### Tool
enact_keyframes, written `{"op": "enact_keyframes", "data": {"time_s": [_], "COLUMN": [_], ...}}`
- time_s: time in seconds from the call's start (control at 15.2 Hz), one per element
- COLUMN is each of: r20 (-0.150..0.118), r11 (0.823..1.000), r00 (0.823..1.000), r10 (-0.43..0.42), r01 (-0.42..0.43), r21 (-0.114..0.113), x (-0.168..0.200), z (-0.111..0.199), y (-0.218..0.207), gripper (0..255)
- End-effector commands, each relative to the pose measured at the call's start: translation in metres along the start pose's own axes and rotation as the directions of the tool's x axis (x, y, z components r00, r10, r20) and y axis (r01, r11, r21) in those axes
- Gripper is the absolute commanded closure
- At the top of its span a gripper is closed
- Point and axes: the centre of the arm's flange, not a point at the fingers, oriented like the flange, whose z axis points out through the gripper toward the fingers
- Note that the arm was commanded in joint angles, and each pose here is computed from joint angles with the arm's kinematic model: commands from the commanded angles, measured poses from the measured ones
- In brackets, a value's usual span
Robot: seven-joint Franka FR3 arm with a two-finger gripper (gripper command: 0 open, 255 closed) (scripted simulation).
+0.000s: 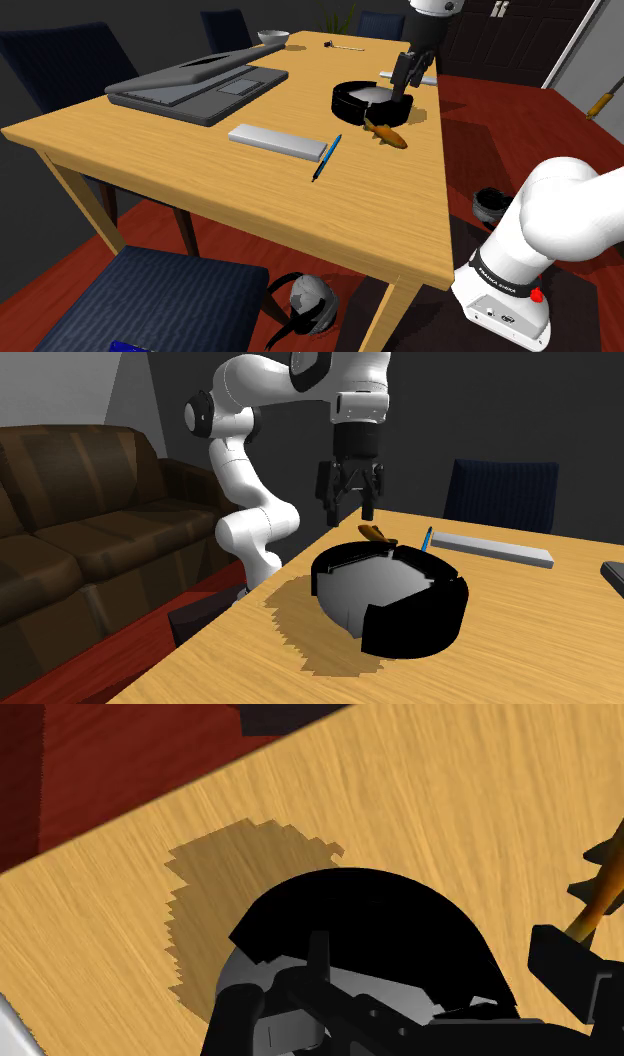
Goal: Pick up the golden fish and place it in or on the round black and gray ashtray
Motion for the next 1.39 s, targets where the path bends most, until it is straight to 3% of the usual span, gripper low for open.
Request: {"op": "enact_keyframes", "data": {"time_s": [0.0,0.13,0.26,0.46,0.53,0.99,1.32], "r20": [0.0,0.027,0.06,0.119,0.132,0.132,0.132], "r11": [1.0,0.994,0.976,0.928,0.915,0.915,0.915], "r00": [1.0,0.996,0.984,0.951,0.943,0.943,0.943], "r10": [0.0,0.085,0.168,0.285,0.307,0.307,0.307], "r01": [0.0,-0.087,-0.175,-0.305,-0.33,-0.33,-0.33], "r21": [0.0,0.065,0.128,0.214,0.23,0.23,0.23], "x": [0.0,0.003,0.006,0.014,0.015,0.013,0.013], "z": [0.0,0.009,0.018,0.028,0.03,0.066,0.069], "y": [0.0,-0.014,-0.029,-0.051,-0.056,-0.066,-0.066], "gripper": [0,0,0,0,0,0,0]}}
